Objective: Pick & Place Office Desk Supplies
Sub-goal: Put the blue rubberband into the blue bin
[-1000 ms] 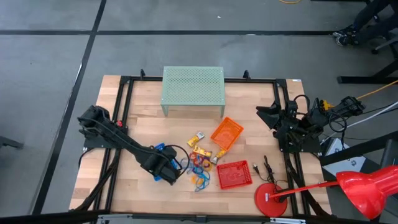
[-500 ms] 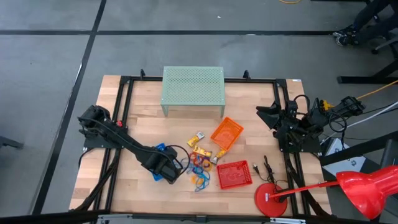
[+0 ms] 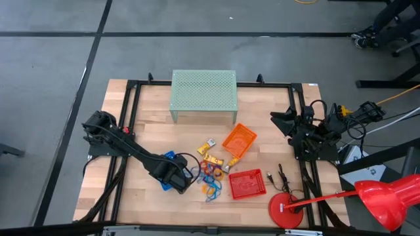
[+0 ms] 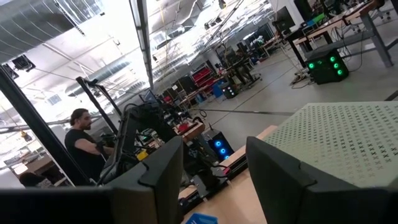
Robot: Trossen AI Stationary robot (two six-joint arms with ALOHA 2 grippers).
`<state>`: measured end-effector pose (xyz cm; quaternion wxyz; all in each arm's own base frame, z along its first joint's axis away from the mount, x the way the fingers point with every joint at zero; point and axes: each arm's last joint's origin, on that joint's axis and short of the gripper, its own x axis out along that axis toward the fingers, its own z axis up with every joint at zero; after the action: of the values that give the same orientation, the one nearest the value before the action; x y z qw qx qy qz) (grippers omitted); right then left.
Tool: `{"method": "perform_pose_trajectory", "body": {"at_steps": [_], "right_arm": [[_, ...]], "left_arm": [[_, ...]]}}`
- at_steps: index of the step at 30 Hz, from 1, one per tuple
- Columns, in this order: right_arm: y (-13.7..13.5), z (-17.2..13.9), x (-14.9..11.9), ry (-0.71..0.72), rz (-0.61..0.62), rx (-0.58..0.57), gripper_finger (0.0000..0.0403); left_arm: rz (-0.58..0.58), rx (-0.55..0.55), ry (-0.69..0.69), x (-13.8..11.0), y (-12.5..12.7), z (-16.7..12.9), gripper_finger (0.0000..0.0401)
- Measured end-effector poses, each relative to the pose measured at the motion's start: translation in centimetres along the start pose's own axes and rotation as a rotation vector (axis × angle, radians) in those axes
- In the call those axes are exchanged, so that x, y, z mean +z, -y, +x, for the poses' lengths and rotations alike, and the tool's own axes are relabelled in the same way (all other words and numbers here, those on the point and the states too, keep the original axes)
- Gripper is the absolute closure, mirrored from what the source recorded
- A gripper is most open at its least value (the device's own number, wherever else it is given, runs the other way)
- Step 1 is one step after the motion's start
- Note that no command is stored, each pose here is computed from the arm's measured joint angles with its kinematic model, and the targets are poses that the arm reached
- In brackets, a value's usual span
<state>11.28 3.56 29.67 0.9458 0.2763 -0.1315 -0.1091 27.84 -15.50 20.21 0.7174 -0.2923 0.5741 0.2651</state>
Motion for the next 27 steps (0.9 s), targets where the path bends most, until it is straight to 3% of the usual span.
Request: {"method": "perform_pose_trajectory", "body": {"at_steps": [6,10,17,22,27], "right_arm": [[0.0,0.0,0.0,0.000,-0.012,0.000,0.0225],[0.0,0.0,0.0,0.000,-0.012,0.000,0.0225],[0.0,0.0,0.0,-0.004,-0.018,-0.001,0.0225],[0.1,0.0,-0.1,0.000,-0.027,-0.031,0.0225],[0.2,0.0,-0.1,0.000,-0.033,-0.037,0.0225]], "left_arm": [[-0.004,0.002,-0.005,0.0,0.0,0.0,0.0398],[-0.016,0.066,-0.020,-0.2,-0.7,-0.2,0.0398],[-0.031,0.066,0.026,0.0,-2.1,-2.7,0.0398],[-0.032,0.128,0.042,-0.1,-3.3,-3.7,0.0398],[-0.079,0.039,0.039,-0.5,-3.6,-2.2,0.0398]]}}
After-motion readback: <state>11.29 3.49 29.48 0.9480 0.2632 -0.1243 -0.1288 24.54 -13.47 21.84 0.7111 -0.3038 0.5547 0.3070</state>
